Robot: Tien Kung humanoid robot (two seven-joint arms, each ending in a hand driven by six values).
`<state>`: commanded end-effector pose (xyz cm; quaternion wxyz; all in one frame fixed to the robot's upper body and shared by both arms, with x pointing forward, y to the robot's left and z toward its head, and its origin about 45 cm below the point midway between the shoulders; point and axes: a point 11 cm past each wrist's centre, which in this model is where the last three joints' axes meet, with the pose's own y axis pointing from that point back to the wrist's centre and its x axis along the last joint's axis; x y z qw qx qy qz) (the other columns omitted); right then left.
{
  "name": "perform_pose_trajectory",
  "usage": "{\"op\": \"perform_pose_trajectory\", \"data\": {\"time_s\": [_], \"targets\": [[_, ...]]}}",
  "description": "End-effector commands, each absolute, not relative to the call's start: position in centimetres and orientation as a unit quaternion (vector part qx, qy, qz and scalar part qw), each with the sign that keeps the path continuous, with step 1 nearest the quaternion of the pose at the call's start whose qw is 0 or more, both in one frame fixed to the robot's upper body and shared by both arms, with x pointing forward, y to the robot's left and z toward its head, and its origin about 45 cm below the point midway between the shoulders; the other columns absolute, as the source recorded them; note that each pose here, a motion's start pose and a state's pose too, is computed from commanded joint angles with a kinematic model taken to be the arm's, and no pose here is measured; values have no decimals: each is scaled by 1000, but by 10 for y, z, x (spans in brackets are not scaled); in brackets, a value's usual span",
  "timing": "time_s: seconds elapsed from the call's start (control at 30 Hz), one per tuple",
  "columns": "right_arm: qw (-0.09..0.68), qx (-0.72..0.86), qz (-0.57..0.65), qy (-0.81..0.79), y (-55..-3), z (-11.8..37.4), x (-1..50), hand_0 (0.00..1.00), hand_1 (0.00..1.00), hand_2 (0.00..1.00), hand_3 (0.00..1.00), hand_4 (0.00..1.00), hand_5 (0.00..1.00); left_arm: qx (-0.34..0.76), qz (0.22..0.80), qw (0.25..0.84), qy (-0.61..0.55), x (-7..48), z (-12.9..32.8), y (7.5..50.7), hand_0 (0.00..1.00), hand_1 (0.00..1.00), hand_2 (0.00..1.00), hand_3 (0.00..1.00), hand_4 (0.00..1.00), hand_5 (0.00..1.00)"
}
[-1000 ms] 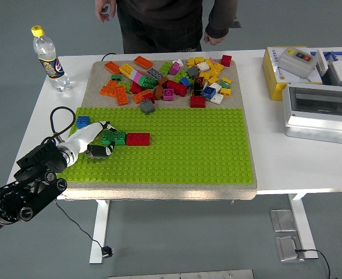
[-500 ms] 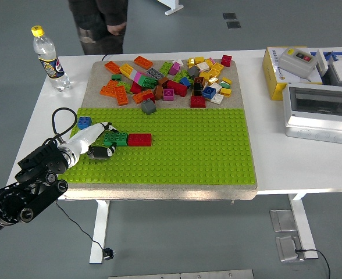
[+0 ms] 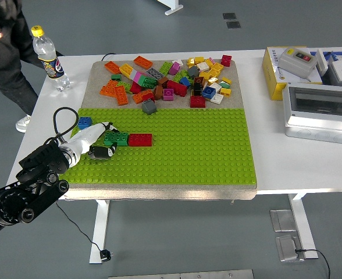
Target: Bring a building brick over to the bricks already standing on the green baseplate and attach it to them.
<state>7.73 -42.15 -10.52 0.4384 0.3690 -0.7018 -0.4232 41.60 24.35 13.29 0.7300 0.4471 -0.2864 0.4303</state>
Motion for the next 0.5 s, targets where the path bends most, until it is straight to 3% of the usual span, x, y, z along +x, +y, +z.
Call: {"op": "perform_pose_trajectory", "data": {"time_s": [0.5], "targets": [[437,368,-423,-703,-423,-104,79,688,640,684,667,447,771,452,422,732,-287,417,134,244,998,998,998,898,608,220]]}}
